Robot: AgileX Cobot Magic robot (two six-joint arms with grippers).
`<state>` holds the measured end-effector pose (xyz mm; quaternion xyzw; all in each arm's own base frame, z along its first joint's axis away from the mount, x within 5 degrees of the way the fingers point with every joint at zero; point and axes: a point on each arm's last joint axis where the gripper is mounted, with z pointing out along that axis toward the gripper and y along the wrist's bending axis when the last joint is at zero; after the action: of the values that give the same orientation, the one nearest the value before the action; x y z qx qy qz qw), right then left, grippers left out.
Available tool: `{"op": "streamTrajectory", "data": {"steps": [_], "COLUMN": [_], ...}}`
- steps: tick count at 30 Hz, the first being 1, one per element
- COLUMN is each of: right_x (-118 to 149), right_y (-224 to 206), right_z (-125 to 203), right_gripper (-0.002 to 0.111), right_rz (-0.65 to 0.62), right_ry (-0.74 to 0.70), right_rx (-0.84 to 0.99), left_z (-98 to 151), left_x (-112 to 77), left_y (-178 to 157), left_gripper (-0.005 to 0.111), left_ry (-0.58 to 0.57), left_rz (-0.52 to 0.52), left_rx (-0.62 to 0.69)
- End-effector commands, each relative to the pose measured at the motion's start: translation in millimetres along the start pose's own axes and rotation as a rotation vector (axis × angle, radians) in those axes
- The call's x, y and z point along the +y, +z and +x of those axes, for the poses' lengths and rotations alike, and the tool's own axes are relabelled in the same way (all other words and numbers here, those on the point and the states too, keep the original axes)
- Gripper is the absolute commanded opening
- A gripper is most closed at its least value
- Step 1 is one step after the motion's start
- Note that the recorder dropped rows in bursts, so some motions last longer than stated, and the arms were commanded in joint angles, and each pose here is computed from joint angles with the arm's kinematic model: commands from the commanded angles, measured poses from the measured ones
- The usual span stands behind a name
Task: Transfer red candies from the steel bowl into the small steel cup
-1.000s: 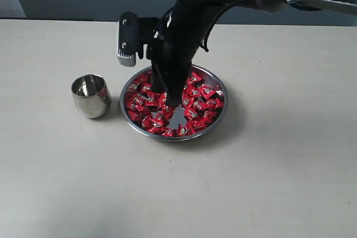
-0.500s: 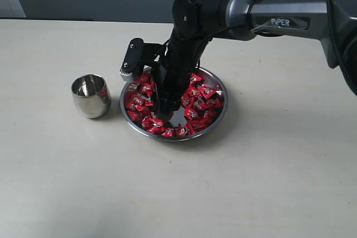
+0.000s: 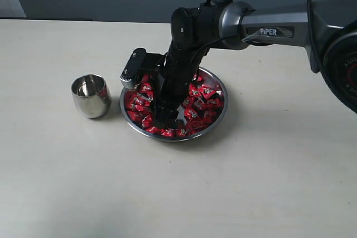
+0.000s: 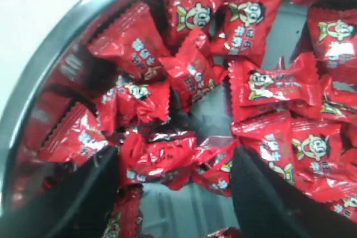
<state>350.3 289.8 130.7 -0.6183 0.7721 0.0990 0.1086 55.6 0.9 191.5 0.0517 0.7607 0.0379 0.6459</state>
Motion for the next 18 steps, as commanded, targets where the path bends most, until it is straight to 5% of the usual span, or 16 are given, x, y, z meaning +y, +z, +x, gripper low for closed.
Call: {"op": "streamTrajectory", "data": {"steps": [1,5,9,18], "right_x": [-1,-1,0,-5], "right_y": [8,8,2,-60], "right_z": [2,2,1,-27], "right_gripper": [0.058,0.043,0.002,-0.001], "right_rz": [-0.013,-0.014,-0.018,0.164], "right_ry": [0.010,0.030,0.027,0.042], "right_rx": [0.008,0.010,0.010,-0.247], "left_z": [0,0,0,0], "left_x": [-0.2,-0.2,-0.2,-0.2], "left_y": [0,0,0,0], "left_gripper": [0.001,0.001,0.001,0.001], "left_ry": [-0.004,-0.004,-0.004,-0.004], "left_rz": [0.001,0.001,0.001,0.001], "left_rx": [-0.012,-0.012,-0.012,-0.012]}}
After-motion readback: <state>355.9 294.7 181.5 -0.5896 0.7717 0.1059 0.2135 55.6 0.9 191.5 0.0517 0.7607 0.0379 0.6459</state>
